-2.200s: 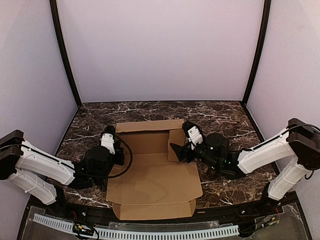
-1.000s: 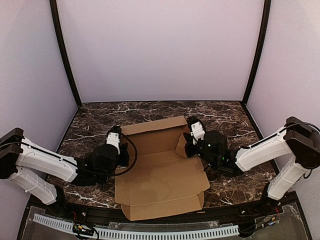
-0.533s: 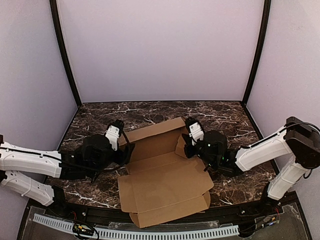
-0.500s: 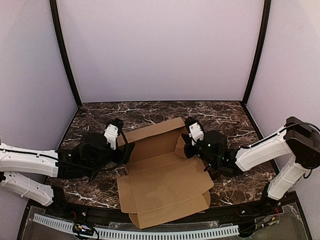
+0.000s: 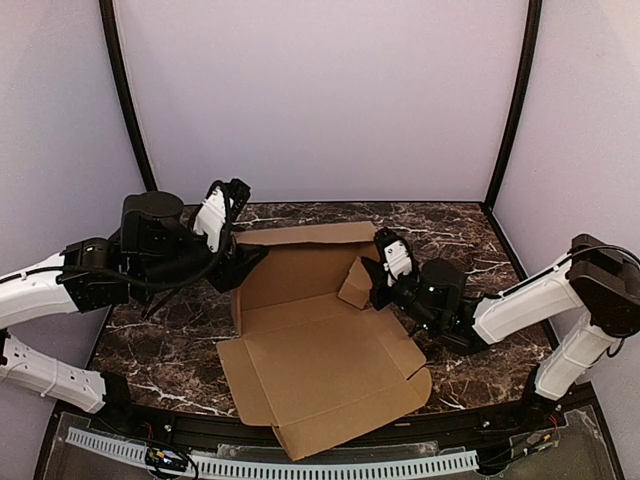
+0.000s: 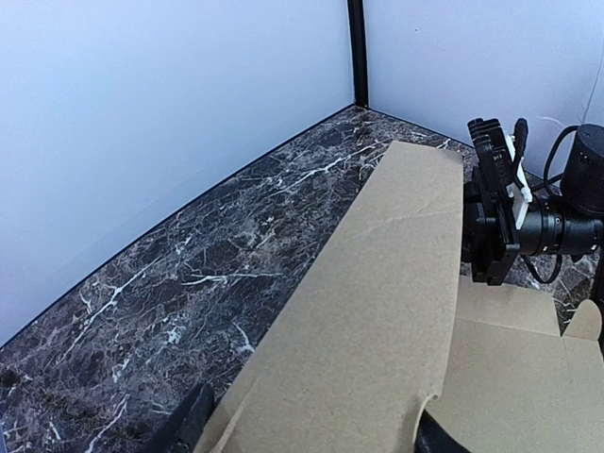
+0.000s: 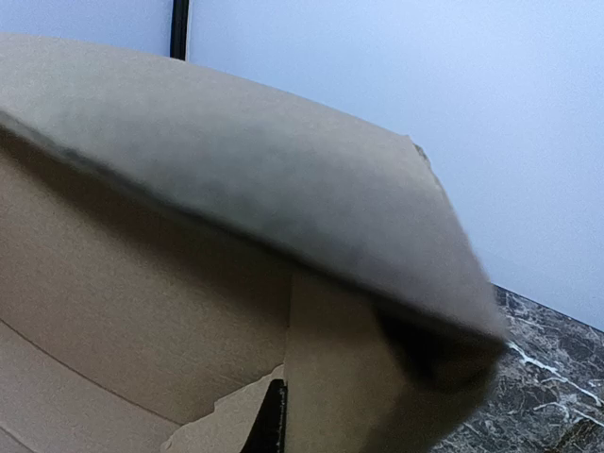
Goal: Fold the paper box
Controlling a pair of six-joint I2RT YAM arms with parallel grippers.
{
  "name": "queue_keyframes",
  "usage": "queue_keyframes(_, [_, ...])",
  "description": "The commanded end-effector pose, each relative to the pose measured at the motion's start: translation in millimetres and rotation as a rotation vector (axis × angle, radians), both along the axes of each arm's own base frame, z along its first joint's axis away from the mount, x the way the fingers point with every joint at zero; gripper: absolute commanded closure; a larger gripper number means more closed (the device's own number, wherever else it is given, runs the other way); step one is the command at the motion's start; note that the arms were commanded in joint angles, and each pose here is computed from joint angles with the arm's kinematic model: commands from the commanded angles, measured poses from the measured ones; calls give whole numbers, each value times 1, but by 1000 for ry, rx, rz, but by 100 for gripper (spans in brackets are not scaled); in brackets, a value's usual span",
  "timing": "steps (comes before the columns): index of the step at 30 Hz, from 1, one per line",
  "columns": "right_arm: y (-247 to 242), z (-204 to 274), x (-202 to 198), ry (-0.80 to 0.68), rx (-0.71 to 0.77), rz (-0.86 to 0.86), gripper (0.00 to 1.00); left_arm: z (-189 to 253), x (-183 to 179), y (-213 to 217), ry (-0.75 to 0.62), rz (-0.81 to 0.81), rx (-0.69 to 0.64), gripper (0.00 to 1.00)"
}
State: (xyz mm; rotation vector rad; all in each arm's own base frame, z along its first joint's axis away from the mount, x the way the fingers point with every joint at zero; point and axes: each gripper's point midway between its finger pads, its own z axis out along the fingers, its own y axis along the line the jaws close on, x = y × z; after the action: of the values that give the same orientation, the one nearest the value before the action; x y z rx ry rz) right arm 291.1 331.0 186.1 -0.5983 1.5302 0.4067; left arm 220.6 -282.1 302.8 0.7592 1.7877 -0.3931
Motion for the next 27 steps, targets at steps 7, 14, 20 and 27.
queue_keyframes(7, [11,-30,-11,-32,-175,69,100,-8,-22,-42,65,-214,-3,49])
queue_keyframes(14, [5,-30,0,-29,-169,35,100,-36,-75,-49,202,-494,42,40])
queue_keyframes(20, [6,-27,6,-29,-163,29,100,-59,-111,-49,332,-662,74,38])
queue_keyframes(27, [9,-31,9,-25,-179,32,100,-73,-116,-51,372,-685,87,39])
